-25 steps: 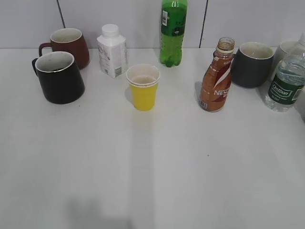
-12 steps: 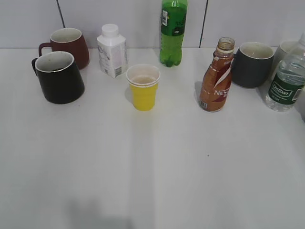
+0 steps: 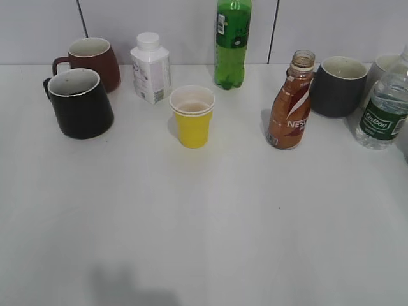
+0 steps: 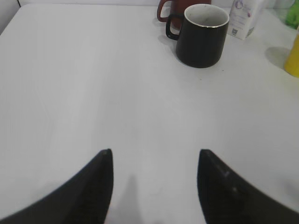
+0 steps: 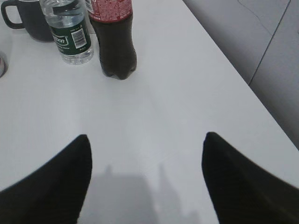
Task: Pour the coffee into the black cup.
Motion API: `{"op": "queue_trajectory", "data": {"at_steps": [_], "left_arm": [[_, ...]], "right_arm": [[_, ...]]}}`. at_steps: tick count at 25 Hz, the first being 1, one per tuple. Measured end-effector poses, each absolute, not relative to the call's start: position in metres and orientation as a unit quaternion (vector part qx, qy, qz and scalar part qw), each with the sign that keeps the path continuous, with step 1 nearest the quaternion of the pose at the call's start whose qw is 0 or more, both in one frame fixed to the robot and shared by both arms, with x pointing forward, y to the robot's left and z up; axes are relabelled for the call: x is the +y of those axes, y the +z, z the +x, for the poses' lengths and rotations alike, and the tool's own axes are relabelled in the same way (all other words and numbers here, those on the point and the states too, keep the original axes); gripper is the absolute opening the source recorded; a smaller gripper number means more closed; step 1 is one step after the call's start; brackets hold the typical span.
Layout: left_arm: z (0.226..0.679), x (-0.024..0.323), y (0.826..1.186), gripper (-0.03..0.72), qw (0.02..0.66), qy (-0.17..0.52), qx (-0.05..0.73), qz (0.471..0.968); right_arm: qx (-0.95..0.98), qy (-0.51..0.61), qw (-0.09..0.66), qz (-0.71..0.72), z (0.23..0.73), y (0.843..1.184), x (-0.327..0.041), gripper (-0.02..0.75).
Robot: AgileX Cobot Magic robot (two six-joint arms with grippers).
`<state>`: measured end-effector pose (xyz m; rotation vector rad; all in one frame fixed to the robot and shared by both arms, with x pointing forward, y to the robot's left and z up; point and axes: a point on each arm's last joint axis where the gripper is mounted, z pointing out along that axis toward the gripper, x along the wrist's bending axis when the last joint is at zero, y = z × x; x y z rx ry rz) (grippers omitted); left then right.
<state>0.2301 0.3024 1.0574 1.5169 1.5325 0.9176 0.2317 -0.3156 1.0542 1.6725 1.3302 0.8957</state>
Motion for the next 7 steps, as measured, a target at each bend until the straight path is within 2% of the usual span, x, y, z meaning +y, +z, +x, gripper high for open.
{"op": "queue_trajectory", "data": {"at_steps": [7], "left_arm": [[0.2301,0.3024,1.0574,0.435,0.389,0.361,0.603,0.596]], "right_arm": [[0.526,0.354,0.401,0.661,0.2317,1.0542,-0.3156,0.57]]}}
